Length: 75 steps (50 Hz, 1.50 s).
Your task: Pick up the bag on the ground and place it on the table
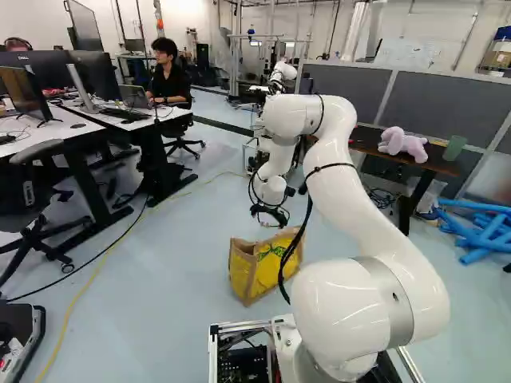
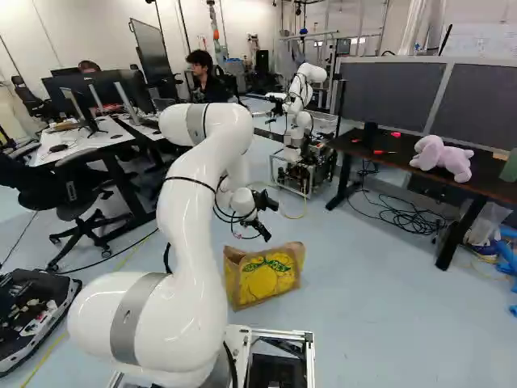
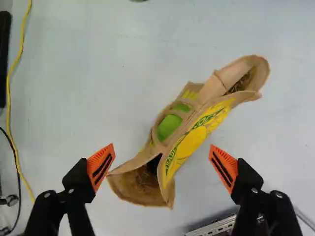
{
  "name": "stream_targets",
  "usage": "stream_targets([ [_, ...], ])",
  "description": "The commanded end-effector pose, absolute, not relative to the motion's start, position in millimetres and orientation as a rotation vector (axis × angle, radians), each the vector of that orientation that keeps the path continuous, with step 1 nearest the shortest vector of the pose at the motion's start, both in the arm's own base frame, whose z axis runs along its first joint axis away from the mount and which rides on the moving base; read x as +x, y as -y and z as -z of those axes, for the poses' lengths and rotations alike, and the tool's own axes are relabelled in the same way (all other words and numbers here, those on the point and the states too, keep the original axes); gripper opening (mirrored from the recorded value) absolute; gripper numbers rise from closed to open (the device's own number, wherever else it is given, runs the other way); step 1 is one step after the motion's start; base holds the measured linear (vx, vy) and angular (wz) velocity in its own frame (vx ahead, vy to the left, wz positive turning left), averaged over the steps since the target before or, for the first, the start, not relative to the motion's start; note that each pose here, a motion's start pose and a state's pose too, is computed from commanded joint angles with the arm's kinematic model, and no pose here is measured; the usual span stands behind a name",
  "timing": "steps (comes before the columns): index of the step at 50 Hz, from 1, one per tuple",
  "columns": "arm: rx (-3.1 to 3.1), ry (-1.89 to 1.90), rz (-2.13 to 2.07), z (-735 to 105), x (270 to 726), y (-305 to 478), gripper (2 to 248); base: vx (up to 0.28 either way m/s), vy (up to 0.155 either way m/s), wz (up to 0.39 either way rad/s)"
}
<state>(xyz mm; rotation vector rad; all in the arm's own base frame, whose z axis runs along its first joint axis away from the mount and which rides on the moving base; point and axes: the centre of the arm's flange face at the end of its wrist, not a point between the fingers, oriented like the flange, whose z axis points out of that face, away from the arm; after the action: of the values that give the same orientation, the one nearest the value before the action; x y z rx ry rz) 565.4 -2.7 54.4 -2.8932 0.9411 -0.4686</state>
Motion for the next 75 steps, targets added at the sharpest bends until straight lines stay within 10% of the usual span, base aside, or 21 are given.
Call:
stream_targets([
  [75,-2.636,-1.601,0.188,61,578,13,247,0.0,0.0,0.0],
])
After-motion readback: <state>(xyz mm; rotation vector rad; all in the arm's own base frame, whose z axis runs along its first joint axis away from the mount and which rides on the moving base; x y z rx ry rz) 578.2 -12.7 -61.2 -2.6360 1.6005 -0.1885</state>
